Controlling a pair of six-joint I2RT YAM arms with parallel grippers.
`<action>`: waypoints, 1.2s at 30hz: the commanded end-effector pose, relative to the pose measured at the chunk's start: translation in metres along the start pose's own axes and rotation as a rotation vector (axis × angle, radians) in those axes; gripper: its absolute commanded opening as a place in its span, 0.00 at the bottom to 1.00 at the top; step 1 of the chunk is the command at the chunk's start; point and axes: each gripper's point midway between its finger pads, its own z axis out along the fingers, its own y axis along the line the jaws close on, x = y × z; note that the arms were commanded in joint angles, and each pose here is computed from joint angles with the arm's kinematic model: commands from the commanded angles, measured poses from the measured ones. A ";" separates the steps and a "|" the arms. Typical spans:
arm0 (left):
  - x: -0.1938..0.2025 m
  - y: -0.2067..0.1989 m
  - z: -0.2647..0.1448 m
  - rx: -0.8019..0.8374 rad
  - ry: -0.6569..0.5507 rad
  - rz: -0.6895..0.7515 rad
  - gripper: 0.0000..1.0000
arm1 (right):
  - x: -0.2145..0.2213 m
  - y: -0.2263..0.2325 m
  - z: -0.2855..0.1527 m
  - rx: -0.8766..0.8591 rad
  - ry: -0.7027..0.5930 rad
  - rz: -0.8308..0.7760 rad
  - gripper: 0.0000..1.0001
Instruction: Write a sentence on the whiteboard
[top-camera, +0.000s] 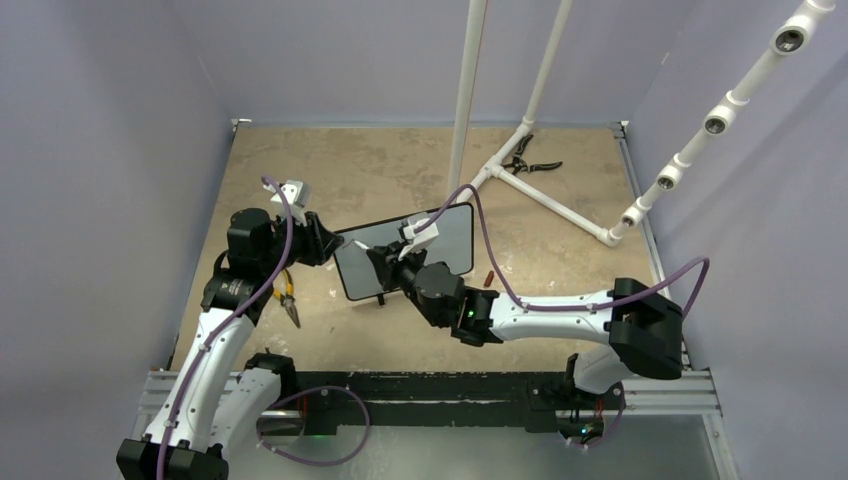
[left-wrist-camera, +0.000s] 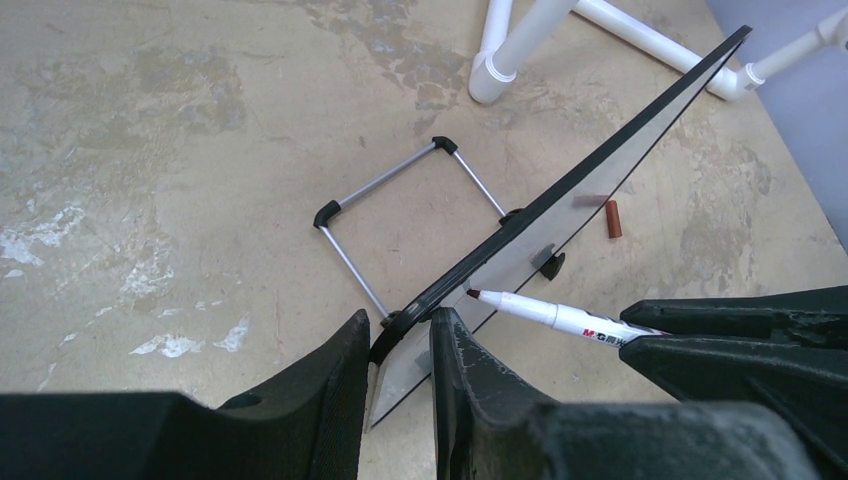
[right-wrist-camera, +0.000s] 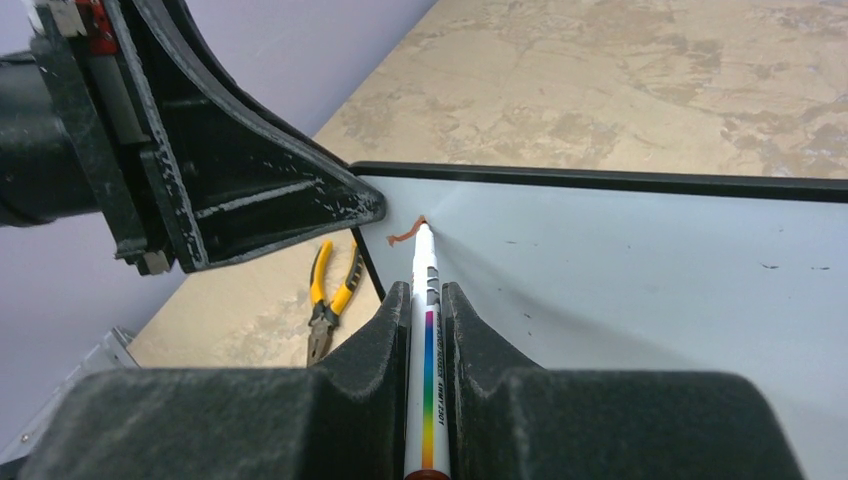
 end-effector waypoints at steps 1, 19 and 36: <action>-0.008 0.001 -0.002 -0.007 -0.036 0.026 0.14 | -0.020 0.003 -0.007 -0.050 -0.056 0.011 0.00; -0.008 0.001 -0.002 -0.009 -0.036 0.026 0.13 | -0.014 0.015 -0.001 -0.068 -0.049 -0.015 0.00; -0.009 0.001 -0.002 -0.008 -0.039 0.027 0.13 | 0.022 0.004 -0.003 -0.041 0.051 -0.029 0.00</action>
